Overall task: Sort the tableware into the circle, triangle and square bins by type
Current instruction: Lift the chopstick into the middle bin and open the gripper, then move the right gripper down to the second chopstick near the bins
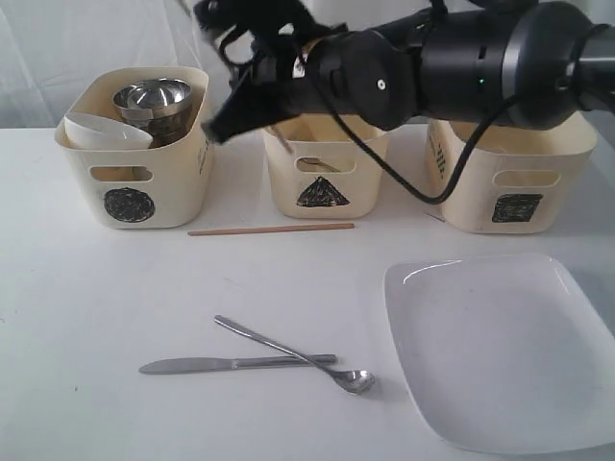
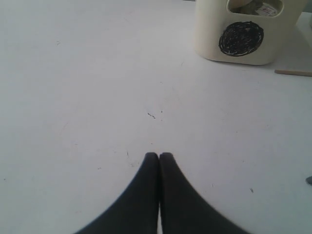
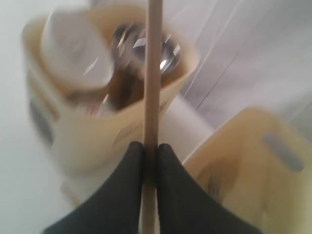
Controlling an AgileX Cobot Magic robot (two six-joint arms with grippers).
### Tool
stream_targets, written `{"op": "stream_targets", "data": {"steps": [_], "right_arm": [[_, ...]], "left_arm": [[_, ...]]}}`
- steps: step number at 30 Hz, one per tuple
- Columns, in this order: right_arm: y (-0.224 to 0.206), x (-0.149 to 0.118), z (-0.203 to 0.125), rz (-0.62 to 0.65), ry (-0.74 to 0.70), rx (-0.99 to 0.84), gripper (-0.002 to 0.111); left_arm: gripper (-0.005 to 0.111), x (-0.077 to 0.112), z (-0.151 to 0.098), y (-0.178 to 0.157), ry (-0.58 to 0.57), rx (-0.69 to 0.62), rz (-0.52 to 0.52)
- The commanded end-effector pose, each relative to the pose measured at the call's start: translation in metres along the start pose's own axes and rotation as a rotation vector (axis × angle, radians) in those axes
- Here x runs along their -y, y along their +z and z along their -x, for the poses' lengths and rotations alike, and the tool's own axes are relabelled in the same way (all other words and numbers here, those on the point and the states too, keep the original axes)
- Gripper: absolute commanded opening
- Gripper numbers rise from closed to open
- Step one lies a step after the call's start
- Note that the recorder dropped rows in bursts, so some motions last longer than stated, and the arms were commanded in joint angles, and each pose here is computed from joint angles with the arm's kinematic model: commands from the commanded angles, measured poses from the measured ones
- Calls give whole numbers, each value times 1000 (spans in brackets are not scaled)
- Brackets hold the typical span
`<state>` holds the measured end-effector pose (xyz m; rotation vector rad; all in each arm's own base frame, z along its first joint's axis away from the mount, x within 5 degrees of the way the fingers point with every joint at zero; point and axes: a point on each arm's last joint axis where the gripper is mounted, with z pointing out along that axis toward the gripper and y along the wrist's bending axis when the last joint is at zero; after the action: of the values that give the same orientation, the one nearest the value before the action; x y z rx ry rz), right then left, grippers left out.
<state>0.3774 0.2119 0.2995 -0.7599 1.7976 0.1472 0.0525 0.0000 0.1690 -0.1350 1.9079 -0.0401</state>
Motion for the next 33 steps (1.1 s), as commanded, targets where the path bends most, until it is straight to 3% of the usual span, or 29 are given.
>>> {"op": "stream_targets", "data": {"steps": [1,5,13,19,25,31,33], "right_arm": [[10,45,1,-176,156,270,0],[24,77,-24,-306,320,324,0],[56,84,-75,-344,316,223,1],[63,84,-84,-345,297,199,21],[64,86,-79,-349,294,216,40],[35,93,-37,-346,294,289,40],[17,89,-24,-271,310,179,39]], "left_arm": [[0,0,-1,0,-6,2,-7],[0,0,-1,0,-6,2,-7],[0,1,-1,0,-8,0,-8],[0,1,-1,0,-8,0,-8],[0,1,-1,0,-10,0,-9],[0,1,-1,0,-10,0,-9],[0,1,-1,0,-12,0,-10]]}}
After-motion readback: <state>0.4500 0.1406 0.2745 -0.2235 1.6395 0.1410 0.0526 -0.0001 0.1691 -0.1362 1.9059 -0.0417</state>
